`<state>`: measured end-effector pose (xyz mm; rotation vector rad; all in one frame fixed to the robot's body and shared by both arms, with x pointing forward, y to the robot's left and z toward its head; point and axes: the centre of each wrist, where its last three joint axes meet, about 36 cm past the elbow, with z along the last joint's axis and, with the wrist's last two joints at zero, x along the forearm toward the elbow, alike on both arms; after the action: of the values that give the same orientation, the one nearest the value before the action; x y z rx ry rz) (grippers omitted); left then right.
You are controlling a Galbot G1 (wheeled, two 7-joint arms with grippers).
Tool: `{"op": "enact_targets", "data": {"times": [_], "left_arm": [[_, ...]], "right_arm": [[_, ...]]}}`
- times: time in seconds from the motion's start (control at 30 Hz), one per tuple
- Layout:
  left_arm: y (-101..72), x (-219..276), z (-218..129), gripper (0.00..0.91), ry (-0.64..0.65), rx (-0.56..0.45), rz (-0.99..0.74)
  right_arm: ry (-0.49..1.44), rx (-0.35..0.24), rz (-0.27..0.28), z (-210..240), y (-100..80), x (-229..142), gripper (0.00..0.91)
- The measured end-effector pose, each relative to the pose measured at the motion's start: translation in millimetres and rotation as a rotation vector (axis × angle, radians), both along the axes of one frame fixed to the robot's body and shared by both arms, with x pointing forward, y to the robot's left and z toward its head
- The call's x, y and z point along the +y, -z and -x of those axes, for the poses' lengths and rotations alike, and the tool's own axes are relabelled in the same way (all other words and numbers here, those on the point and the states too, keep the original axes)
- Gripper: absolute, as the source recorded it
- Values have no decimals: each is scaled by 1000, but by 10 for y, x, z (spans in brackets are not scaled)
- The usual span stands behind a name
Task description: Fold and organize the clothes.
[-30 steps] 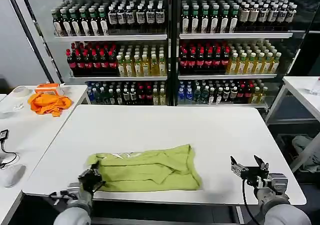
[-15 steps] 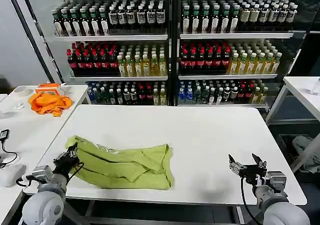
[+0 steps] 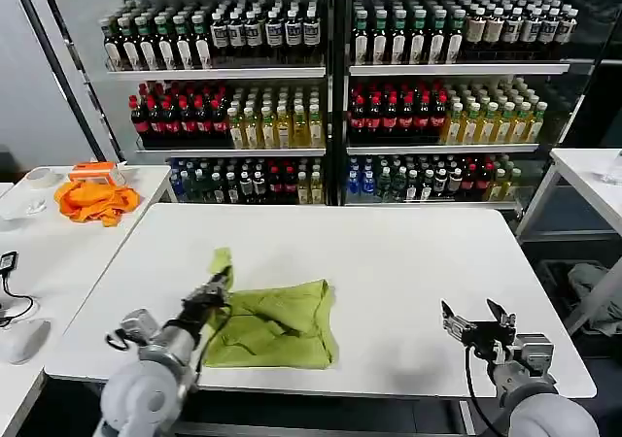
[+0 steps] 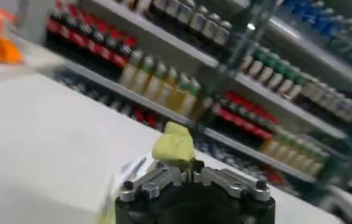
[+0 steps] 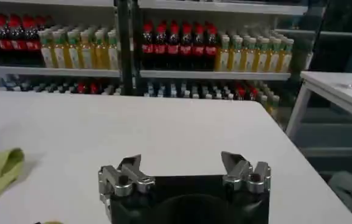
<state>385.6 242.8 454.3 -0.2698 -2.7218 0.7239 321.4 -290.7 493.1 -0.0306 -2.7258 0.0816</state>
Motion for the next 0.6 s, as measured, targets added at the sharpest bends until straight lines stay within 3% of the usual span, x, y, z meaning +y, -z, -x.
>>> {"op": "enact_targets", "data": {"times": [0.4,0.47,0.5,0.6], "left_arm": [[278,-623,-102,20,132,61,68],[329,-689,-129,484,140,67,58],[351,-716,-143,907,143,68,52],[419,-767,-167,907,151,74,28]], "right_arm": [[2,1,0,6,5,-1,907],[2,1,1,4,3,-3,907],[3,0,1,4,1,-6,907],[4,0,3,1,0,-13,907]]}}
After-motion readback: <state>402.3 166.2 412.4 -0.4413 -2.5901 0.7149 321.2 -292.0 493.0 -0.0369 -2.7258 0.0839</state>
